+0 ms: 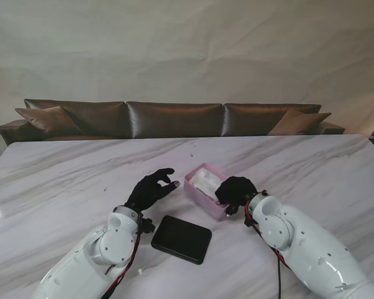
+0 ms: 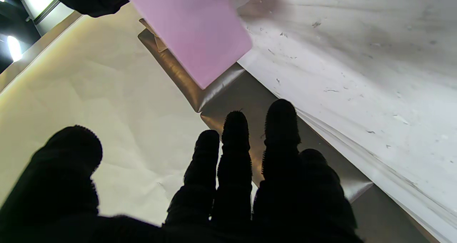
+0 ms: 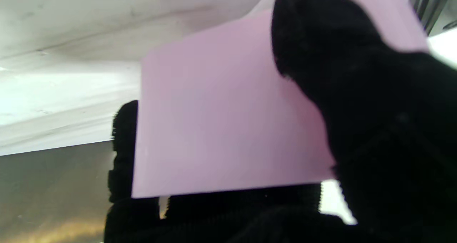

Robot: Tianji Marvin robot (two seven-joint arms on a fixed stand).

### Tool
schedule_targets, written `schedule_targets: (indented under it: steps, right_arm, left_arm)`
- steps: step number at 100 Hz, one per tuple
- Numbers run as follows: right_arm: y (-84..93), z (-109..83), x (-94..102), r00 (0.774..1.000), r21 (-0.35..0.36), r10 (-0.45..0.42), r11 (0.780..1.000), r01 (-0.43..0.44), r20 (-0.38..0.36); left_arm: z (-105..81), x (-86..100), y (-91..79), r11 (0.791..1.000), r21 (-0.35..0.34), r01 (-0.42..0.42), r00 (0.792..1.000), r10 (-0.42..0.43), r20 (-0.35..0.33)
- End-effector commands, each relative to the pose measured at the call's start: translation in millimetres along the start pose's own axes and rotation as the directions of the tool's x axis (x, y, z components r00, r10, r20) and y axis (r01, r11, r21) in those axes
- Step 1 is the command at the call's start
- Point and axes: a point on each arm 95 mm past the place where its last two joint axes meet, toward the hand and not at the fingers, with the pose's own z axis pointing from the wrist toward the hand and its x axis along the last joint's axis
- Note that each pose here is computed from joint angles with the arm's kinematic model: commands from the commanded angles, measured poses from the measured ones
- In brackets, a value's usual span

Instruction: Refill a tissue box and feed the first sheet

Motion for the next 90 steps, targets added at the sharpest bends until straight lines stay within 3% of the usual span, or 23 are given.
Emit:
schedule_targets:
  steps: [1, 21, 37, 58, 74, 90]
  right_arm:
    - [-1.5, 2.0, -4.6, 1.000, 0.026, -0.009, 1.000, 0.009, -0.005]
    - [-4.3, 3.7, -8.6, 1.000, 0.044, -0.014, 0.999, 0.015, -0.015]
    - [-2.9, 1.4, -8.2, 1.000, 0.020, -0.004, 1.000, 0.004, -0.026]
    - [2.8, -7.9, -5.9, 0.999, -0.001, -0.003, 1.000, 0.003, -0.050]
    - [5.6, -16.3, -5.3, 0.998, 0.024, 0.001, 1.000, 0.000, -0.061]
    - [4.1, -25.4, -5.4, 0.998, 0.015, 0.056, 0.998, -0.056, -0.039]
  left_arm:
    - [1.2, 1.3, 1.5, 1.000, -0.012, 0.003, 1.000, -0.003, 0.004]
    - [1.9, 1.1, 0.1, 1.000, -0.014, -0.007, 1.000, 0.007, 0.015]
    - [7.1, -0.7, -1.0, 0.999, -0.021, -0.028, 0.999, 0.029, 0.025]
    - [21.4, -2.3, -4.2, 0.999, -0.028, -0.038, 0.999, 0.038, 0.024]
    - [34.4, -1.6, -7.0, 0.998, -0.035, -0.053, 0.998, 0.054, 0.016]
    - [50.1, -5.5, -6.3, 0.997, -0.062, -0.040, 0.999, 0.042, 0.021]
